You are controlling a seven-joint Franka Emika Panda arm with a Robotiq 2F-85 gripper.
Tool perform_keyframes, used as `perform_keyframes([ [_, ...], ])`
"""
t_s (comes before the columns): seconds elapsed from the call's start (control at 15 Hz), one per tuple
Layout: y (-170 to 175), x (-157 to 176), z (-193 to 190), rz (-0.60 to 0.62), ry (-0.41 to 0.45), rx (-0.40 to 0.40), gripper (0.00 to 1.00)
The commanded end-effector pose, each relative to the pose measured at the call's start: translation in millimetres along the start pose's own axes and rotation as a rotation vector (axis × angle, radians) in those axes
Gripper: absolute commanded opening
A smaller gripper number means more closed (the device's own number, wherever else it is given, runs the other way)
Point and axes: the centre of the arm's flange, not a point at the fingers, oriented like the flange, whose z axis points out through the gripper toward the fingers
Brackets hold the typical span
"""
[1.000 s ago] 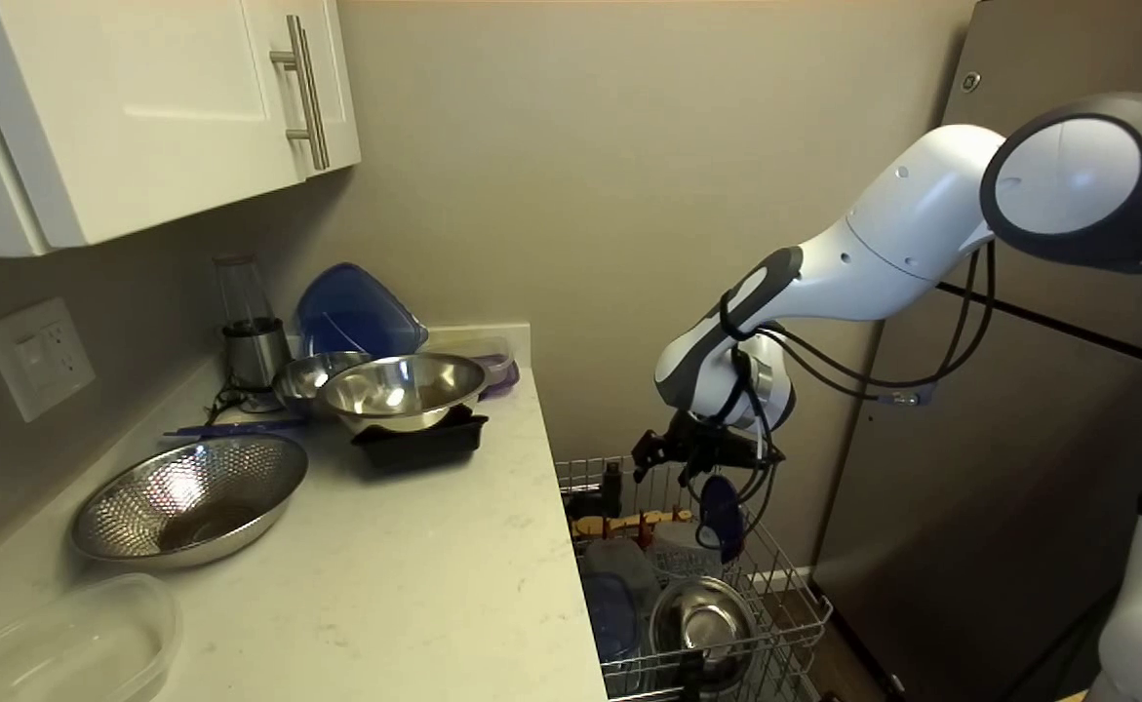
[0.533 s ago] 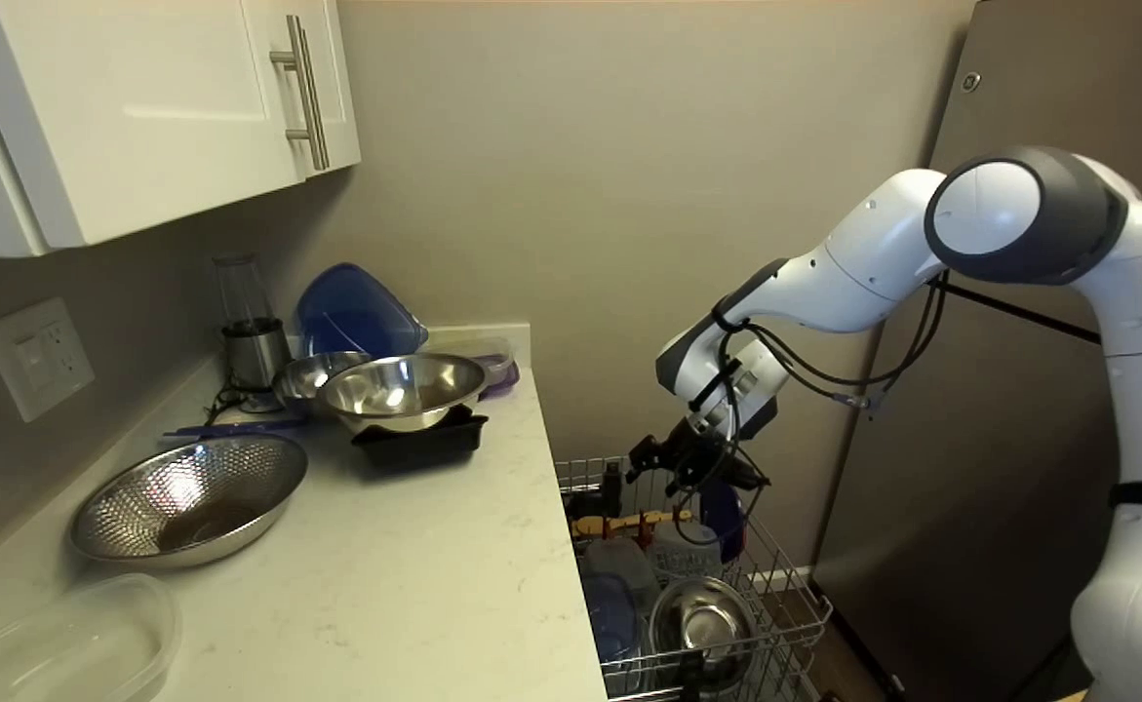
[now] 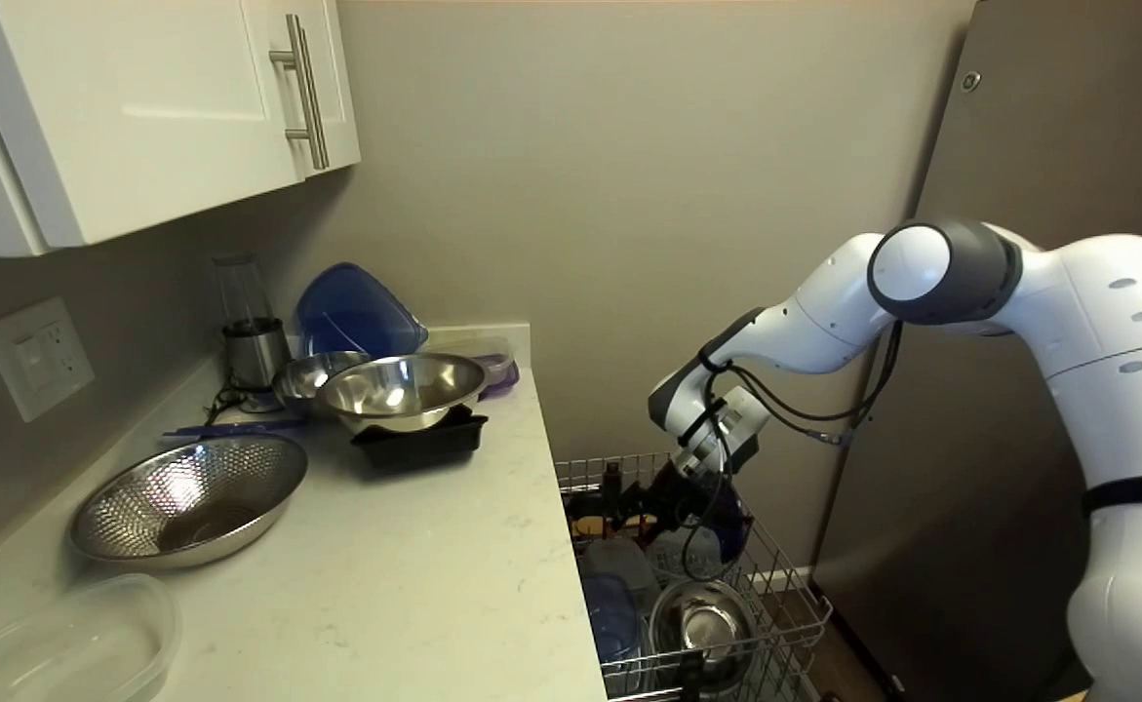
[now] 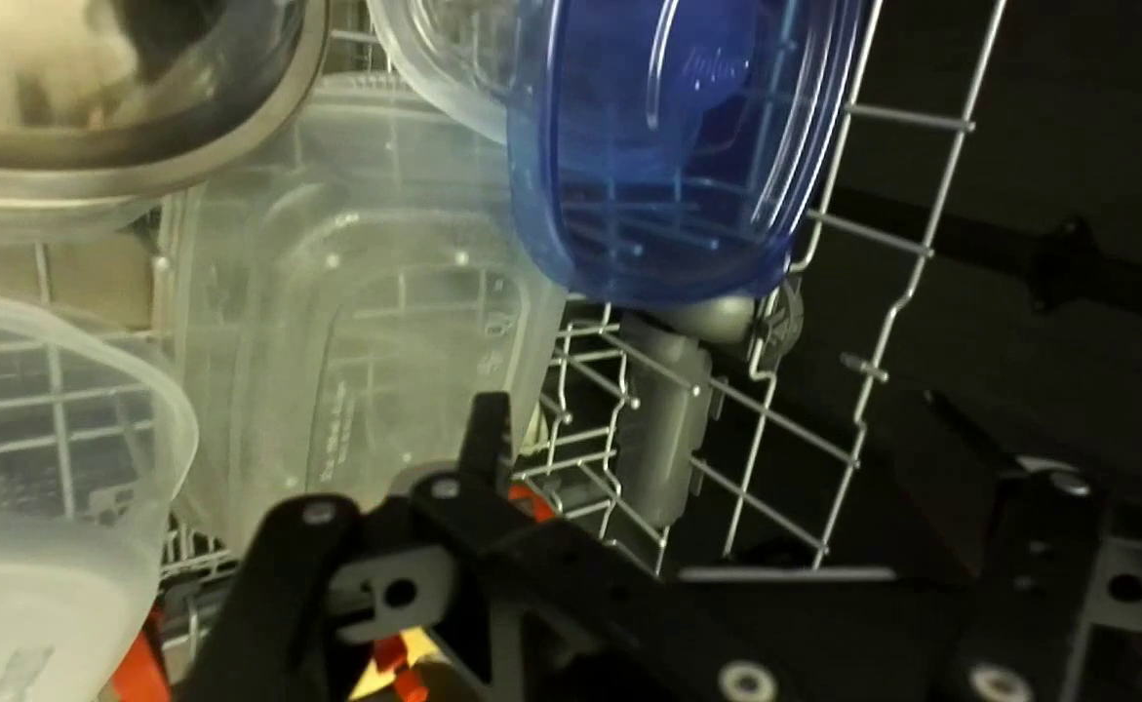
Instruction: Remove one blue lid from the dishwasher
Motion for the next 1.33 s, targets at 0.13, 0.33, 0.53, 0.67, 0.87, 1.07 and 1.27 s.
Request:
perform_keyframes([
  [0.13,0.3,11.5,54.4,-0.098,-0.130,0.044,1.00],
  [0.33,4.0,15.0,66.0,-0.130,-0.162,0.049,1.00],
  [0.53,11.1,18.7,73.3,-0.150,-0.185,0.056,1.00],
  [0.67,14.6,20.5,79.2,-0.165,-0.204,0.067,1.00],
  [0.87,18.2,21.9,87.6,-0.178,-0.222,0.081,1.00],
  [1.07,21.9,22.1,94.0,-0.182,-0.240,0.092,1.00],
  [1.27,24.5,23.9,97.0,-0.179,-0.266,0.116,1.00],
])
